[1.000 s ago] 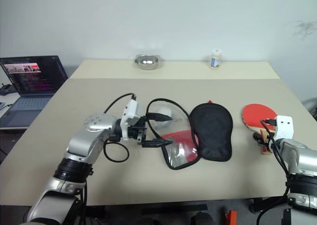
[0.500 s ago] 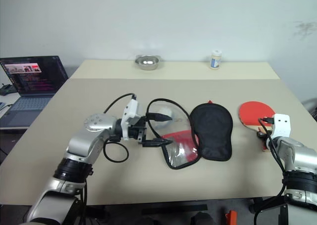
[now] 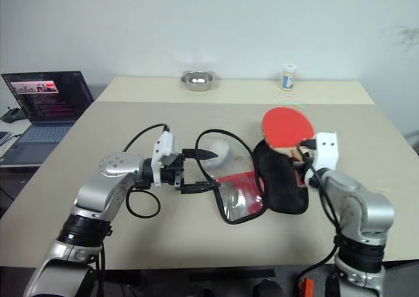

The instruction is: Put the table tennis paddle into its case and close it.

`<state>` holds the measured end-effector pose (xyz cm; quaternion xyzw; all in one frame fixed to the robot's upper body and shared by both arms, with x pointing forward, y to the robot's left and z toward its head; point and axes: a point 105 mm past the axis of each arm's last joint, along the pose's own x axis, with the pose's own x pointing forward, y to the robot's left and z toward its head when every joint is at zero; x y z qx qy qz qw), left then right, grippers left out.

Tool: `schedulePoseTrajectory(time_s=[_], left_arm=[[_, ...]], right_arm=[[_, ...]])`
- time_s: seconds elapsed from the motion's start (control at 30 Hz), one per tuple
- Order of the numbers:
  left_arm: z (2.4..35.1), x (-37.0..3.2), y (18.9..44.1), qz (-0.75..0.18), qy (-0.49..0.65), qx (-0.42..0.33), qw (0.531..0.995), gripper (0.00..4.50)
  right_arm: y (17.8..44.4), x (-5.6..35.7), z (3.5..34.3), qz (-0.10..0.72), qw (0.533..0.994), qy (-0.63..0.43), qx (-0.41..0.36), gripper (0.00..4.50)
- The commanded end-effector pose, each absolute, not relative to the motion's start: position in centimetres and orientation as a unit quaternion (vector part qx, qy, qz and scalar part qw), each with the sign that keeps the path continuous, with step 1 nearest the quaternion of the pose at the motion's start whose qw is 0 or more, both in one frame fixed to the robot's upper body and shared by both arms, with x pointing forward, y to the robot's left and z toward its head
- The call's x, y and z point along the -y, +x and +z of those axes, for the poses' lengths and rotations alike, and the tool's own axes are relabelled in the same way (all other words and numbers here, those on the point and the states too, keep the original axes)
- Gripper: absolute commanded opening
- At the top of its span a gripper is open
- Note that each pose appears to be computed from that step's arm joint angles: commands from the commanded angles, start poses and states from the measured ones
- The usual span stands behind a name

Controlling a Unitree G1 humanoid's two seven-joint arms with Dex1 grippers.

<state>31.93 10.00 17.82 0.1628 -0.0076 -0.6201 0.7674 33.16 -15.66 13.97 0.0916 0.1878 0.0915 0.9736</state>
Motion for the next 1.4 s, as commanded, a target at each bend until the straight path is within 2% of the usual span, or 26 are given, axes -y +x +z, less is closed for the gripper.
schedulePoseTrajectory(time_s=[0.03, 0.3, 1.23, 1.3, 1.4], left_arm=[[19.1, -9.9, 31.7, -0.62, 0.175, 0.033, 0.765, 4.5], [18.9, -9.4, 31.7, -0.625, 0.175, 0.035, 0.76, 4.5], [18.4, -9.7, 31.6, -0.624, 0.175, 0.031, 0.761, 4.5], [18.3, -9.7, 31.7, -0.623, 0.175, 0.03, 0.761, 4.5], [18.3, -9.8, 31.7, -0.622, 0.176, 0.03, 0.762, 4.5]], right_arm=[[32.6, 14.9, 15.0, 0.077, 0.98, 0.092, -0.157, 1.09], [33.3, 15.6, 13.4, 0.027, 0.978, 0.116, -0.171, 1.09], [32.8, 15.5, 10.2, 0.026, 0.971, 0.107, -0.211, 1.09], [32.8, 15.5, 10.2, 0.025, 0.972, 0.105, -0.21, 1.82], [32.6, 15.3, 10.3, 0.04, 0.973, 0.094, -0.206, 2.65]])
